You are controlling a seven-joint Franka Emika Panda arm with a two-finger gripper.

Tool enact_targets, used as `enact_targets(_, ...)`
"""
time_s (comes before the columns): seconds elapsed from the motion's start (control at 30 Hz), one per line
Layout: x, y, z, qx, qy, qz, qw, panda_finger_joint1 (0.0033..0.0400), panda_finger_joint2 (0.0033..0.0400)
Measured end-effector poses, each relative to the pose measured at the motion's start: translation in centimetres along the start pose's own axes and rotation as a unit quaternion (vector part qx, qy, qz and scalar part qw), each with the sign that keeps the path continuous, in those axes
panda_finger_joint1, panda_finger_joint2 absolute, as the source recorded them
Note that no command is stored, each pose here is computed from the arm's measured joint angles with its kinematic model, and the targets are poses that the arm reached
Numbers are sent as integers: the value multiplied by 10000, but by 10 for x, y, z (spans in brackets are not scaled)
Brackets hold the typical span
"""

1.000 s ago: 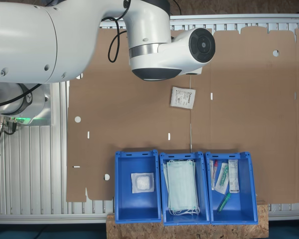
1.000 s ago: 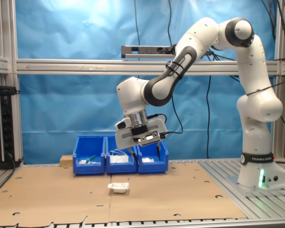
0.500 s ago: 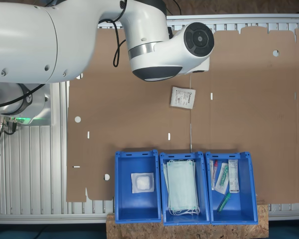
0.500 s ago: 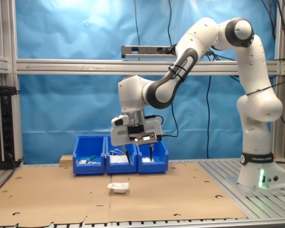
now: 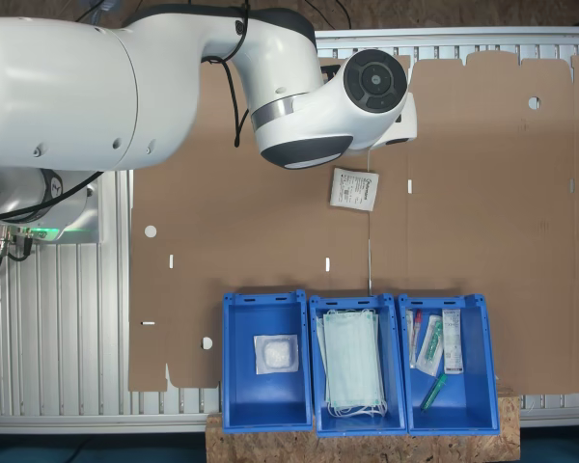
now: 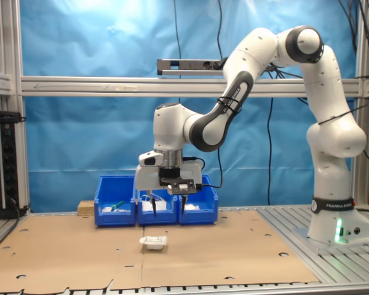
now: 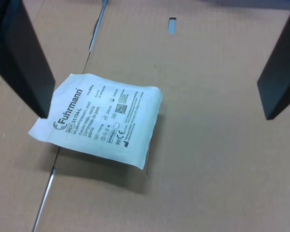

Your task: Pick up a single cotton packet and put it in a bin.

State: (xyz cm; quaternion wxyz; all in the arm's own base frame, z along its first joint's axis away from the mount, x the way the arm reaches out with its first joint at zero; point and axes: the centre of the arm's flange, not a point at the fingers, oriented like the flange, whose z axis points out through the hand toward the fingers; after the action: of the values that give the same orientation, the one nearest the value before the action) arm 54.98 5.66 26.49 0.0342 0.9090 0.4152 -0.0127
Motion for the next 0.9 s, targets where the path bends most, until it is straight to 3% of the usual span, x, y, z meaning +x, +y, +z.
enact_targets(0.47, -8, 19, 52, -33, -34, -216, 9998, 400, 400)
enact_targets(0.9, -2, 49, 70, -160, 44, -332, 9993, 400, 400)
